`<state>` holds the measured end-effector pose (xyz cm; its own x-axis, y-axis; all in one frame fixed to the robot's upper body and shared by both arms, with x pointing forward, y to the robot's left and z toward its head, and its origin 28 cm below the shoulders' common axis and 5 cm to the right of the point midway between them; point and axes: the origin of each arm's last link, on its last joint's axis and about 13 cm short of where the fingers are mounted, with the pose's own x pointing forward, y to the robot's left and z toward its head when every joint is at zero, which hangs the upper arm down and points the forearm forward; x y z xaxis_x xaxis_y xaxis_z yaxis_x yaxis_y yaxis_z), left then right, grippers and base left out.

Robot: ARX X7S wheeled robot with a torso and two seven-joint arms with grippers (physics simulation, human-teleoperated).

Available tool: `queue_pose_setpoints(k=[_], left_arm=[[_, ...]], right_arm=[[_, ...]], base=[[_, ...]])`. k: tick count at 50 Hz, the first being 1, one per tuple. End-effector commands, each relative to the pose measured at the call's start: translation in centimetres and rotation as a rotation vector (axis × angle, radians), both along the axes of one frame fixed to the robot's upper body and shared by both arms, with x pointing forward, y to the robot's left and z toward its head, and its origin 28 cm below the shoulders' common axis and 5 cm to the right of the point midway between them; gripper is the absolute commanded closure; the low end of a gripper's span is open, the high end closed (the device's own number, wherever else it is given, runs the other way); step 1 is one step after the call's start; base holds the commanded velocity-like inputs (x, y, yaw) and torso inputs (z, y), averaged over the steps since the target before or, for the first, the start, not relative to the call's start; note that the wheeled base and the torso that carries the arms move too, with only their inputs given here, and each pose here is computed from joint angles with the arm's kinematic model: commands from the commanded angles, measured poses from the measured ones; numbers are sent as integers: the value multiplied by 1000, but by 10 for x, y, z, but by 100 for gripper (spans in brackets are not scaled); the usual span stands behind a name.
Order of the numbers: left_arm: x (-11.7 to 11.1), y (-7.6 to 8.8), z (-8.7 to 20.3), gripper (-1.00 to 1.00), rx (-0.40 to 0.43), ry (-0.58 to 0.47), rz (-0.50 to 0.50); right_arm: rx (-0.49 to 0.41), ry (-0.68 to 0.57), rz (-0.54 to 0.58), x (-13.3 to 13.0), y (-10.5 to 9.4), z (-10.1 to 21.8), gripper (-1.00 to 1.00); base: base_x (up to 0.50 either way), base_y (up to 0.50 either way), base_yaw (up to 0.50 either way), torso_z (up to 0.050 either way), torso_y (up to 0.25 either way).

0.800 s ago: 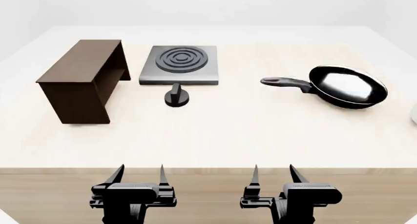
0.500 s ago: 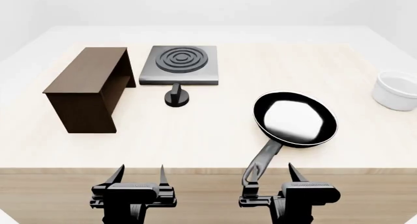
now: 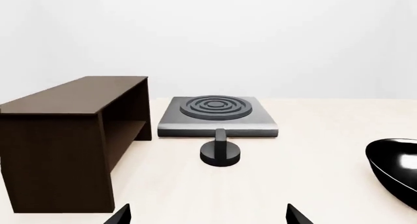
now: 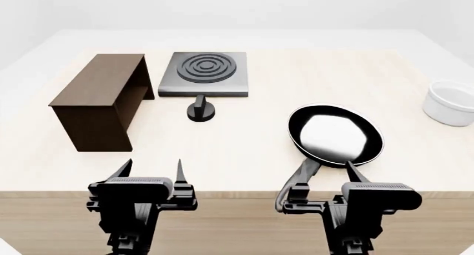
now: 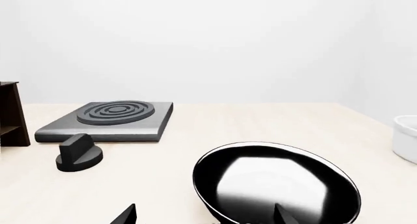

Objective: Put the frying pan on top of the cabinet.

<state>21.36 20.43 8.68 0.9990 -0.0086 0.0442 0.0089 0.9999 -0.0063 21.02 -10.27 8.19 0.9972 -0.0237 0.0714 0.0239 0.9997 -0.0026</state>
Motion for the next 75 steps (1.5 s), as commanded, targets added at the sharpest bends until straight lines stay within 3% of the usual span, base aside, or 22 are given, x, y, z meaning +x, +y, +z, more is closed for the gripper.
queue_pose_setpoints(k=[1, 3, 4, 27, 46, 75], left_arm=[[-6, -4, 27, -100, -32, -22, -46], [-2, -5, 24, -100, -8, -26, -41], [-3, -5, 24, -100, -18, -12, -53], [-1, -8, 19, -100, 5, -9, -61], [0, -10, 16, -100, 19, 13, -85], [2, -10, 16, -100, 22, 15, -81]], right_arm=[[6, -27, -23, -3, -4, 25, -100], [-40, -11, -21, 1, -3, 20, -100], [-6, -4, -3, -1, -3, 21, -100], [-3, -8, -9, 5, -2, 23, -100], [-36, 1, 0, 7, 1, 20, -100], [-19, 2, -22, 8, 0, 21, -100]], base=[[0, 0, 0, 0, 0], [0, 0, 0, 0, 0], [0, 0, 0, 0, 0], [0, -481, 0, 0, 0], [0, 0, 0, 0, 0], [232, 0, 0, 0, 0]])
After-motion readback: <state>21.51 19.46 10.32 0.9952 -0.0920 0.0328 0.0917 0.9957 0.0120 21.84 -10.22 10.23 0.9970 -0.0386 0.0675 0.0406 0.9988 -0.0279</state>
